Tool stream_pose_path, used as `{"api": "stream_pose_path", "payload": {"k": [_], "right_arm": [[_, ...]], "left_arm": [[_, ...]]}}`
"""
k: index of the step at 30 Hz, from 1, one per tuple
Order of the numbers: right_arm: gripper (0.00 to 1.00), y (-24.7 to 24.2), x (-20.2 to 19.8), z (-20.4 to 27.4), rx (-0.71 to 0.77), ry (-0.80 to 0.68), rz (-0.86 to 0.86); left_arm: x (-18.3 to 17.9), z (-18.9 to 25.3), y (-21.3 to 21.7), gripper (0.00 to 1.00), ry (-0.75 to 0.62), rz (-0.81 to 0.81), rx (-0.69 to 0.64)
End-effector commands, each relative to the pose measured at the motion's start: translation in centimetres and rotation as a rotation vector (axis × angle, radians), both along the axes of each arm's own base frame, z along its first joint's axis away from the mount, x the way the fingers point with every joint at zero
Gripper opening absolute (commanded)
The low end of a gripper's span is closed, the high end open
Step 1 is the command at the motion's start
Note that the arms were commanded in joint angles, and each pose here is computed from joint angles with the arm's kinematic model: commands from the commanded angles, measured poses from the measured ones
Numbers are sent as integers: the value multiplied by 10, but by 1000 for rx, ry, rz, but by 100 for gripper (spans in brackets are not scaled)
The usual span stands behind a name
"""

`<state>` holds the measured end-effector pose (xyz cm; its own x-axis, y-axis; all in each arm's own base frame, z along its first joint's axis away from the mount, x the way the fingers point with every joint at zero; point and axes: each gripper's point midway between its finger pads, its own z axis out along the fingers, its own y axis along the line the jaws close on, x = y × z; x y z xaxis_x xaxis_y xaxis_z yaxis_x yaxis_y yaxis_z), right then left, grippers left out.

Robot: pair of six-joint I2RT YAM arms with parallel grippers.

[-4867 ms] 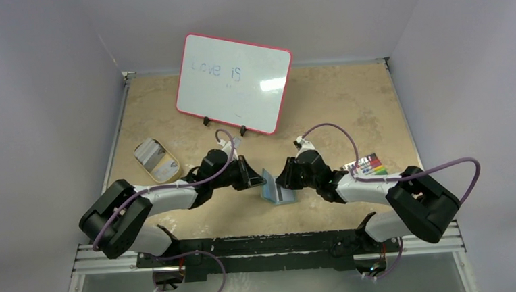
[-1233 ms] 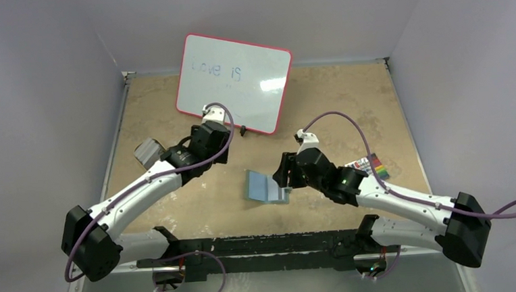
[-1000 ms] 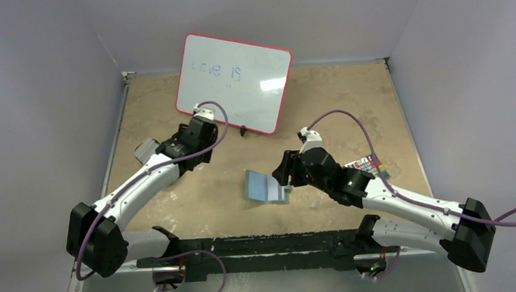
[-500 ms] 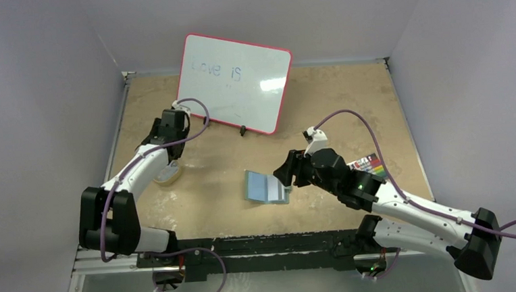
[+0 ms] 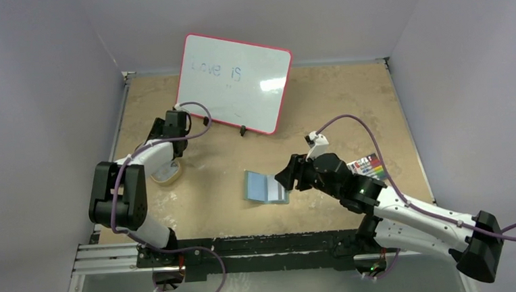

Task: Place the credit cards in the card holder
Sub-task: Pick up the credit card from the storage box.

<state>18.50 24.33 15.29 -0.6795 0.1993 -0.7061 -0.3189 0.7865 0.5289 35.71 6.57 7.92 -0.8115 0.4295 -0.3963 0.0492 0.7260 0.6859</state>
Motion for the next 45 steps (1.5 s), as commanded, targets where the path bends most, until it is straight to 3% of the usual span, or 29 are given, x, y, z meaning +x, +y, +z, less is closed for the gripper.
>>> {"api": "stream_pose_path", "payload": {"k": [1, 7, 15, 28, 38, 45], "right_arm": [[63, -1, -1, 19, 65, -31, -14], [63, -4, -2, 19, 59, -32, -13], [63, -2, -3, 20, 47, -32, 3], [63, -6, -5, 18, 58, -32, -4], [63, -5, -5, 15, 53, -29, -2], [63, -5, -5, 14, 52, -30, -1]], "left_arm": [[8, 10, 11, 60, -42, 22, 48], [-3, -6, 11, 61, 52, 11, 40], [-6, -8, 20, 59, 66, 28, 71], [1, -1, 19, 40, 91, 6, 81], [7, 4, 19, 35, 97, 4, 91], [5, 5, 18, 24, 120, -1, 87]]}}
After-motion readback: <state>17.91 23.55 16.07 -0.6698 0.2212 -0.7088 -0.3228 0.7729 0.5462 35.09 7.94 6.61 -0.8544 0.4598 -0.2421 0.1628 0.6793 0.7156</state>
